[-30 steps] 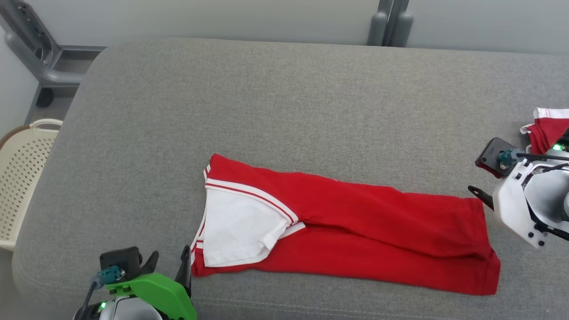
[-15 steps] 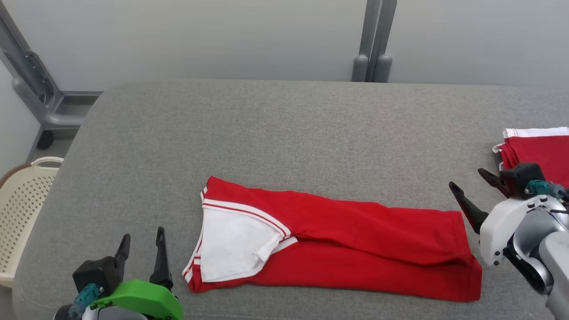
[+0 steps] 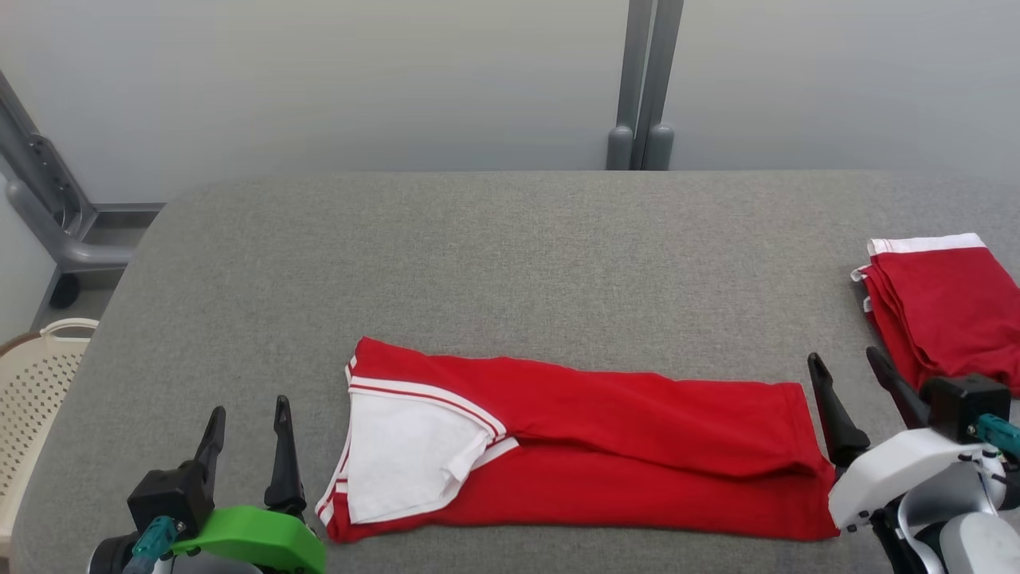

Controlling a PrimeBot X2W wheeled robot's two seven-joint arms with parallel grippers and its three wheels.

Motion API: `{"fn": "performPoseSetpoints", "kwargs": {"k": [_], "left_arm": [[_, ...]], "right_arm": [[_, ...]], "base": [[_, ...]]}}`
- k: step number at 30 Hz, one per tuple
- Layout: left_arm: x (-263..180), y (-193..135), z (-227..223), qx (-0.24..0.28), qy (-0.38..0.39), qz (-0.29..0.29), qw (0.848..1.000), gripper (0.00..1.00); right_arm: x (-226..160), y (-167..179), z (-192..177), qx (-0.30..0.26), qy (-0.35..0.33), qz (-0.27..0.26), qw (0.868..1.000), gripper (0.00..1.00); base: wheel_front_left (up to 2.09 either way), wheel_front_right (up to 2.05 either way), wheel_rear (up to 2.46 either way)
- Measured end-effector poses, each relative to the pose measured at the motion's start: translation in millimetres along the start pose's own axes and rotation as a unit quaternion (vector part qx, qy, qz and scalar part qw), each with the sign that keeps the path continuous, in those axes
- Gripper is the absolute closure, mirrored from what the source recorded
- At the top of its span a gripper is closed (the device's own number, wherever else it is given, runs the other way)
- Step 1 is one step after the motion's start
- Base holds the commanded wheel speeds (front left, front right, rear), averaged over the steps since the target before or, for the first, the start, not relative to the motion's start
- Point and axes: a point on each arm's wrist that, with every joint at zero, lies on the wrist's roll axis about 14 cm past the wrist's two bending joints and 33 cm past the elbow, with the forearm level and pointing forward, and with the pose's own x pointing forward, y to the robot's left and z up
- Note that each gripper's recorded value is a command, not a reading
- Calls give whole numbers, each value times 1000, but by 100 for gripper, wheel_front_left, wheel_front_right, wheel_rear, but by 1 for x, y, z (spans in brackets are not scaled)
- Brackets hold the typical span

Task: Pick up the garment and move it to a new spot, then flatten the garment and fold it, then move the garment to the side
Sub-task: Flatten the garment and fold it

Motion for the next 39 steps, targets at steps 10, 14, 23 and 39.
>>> {"fn": "performPoseSetpoints", "kwargs": {"k": [10,14,23,39], "left_arm": [[3,-3,3,16,-11,-13,1000,0],[0,-2,-8,41,4,-28,999,0],[-3,10,-15,45,16,-18,999,0],[-1,6,-21,35,22,-20,999,0]], "right_arm": [[-19,1,-8,46,-17,-37,998,0],[-23,7,-17,61,-9,-38,997,0],[-25,21,-31,81,5,-29,996,0],[-23,14,-46,67,52,-39,996,0]], "base": [[0,0,0],[0,0,0],[0,0,0],[0,0,0]]}}
